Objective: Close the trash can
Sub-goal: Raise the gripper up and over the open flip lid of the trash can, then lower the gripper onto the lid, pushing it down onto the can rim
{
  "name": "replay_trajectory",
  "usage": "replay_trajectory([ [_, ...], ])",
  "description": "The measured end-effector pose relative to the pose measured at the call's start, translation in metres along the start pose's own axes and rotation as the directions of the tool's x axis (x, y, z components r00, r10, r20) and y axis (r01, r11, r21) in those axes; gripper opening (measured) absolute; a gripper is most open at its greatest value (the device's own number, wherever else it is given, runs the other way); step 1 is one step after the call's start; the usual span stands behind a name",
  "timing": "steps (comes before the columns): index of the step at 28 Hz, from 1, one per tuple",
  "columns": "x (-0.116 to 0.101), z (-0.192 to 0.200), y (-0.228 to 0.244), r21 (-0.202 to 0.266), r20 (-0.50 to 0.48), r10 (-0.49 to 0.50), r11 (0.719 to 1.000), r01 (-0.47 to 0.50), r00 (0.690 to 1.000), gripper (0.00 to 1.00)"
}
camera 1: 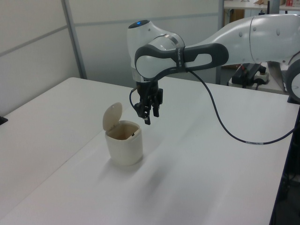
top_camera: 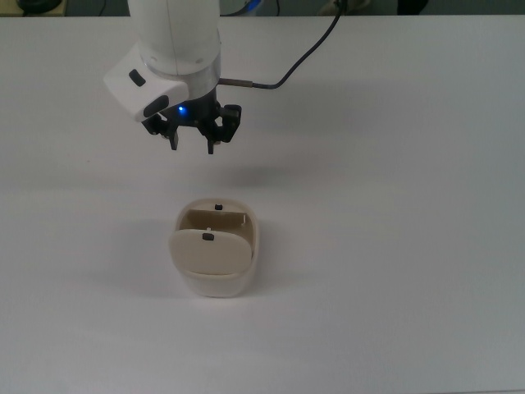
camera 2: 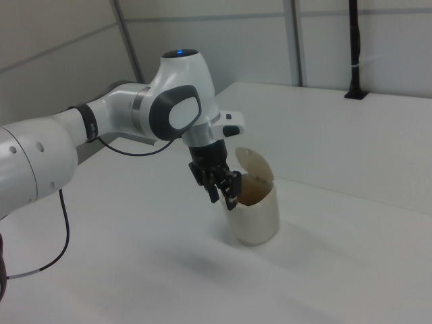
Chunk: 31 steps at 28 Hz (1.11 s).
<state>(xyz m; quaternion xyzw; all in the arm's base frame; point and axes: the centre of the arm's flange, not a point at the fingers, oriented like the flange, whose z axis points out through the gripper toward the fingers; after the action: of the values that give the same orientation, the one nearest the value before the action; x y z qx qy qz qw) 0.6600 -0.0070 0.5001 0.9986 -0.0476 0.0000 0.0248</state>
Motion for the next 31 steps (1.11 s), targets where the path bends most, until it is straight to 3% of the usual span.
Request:
replay_trajectory([
  [9,0.003,-0.009,-0.004,0.049,-0.024,0.010,0.999,-0.009,1.000,0.20],
  [14,0.017,-0.030,-0.009,0.136,-0.162,0.049,0.990,-0.027,0.986,0.01],
  [20,0.037,-0.058,-0.009,0.230,-0.379,0.177,0.969,-0.093,0.908,0.01],
  [27,0.056,-0.061,-0.010,0.292,-0.527,0.268,0.948,-0.125,0.806,0.01],
  [31,0.066,-0.043,-0.011,0.298,-0.544,0.280,0.946,-0.129,0.791,0.01],
])
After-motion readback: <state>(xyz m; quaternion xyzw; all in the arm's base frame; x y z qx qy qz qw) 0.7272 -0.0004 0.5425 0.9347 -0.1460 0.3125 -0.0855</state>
